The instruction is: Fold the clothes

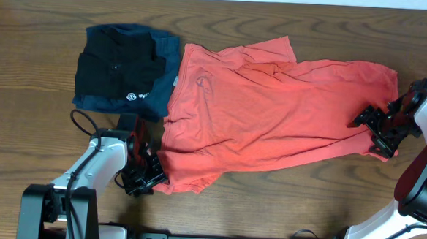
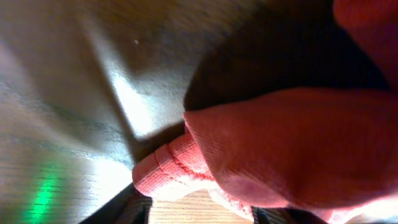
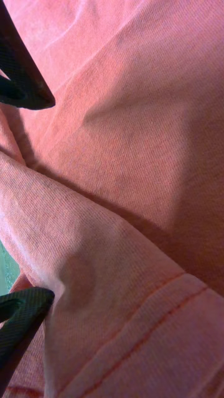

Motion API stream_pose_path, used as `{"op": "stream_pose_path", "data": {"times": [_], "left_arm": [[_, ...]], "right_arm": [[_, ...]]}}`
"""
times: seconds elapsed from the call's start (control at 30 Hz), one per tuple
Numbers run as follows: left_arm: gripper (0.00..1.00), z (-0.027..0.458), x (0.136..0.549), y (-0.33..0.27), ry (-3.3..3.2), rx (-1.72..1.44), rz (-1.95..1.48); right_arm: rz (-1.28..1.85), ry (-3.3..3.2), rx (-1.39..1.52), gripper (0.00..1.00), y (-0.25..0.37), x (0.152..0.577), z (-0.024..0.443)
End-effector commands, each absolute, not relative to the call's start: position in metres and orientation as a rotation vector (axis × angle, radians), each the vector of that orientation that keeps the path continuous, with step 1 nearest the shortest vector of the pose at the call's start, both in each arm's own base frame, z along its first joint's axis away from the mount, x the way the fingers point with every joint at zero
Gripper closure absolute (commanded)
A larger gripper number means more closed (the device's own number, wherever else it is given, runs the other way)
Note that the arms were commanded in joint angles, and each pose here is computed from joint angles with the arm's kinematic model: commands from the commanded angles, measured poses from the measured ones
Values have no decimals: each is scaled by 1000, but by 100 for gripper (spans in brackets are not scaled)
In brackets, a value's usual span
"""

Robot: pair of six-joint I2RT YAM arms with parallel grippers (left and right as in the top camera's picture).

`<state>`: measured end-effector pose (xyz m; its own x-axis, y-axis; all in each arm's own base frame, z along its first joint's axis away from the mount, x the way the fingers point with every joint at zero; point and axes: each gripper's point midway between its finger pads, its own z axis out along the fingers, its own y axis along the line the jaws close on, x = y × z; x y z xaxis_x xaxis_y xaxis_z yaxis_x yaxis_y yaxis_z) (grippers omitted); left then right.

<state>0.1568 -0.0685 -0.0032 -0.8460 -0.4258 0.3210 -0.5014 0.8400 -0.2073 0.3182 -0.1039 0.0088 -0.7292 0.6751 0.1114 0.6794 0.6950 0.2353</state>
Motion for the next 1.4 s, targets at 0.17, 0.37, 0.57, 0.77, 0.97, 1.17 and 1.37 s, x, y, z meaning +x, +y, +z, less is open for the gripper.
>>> {"op": "stream_pose_path", "data": {"times": [0.17, 0.37, 0.57, 0.77, 0.97, 1.17, 1.37], "left_arm": [[89, -16, 161, -55, -2810, 748, 306], [94, -11, 146, -56, -2753, 746, 291], [94, 25, 156, -56, -2841, 738, 341], [94, 72, 167, -57, -3029, 741, 461], [94, 93, 167, -57, -3141, 740, 538], [94, 95, 168, -57, -3154, 739, 546], [94, 95, 170, -57, -3157, 738, 548]], "right_arm": [[-412, -2883, -1172, 11, -105, 318, 13], [-412, -2883, -1172, 11, -105, 318, 13], [-397, -2887, -1178, 11, -108, 318, 13], [-327, -2859, -1291, 8, -138, 307, 11], [-354, -2785, -1461, 12, -169, 291, 11], [-521, -2737, -1592, 32, -183, 289, 17], [-519, -2681, -1560, 63, -173, 277, 16]]}}
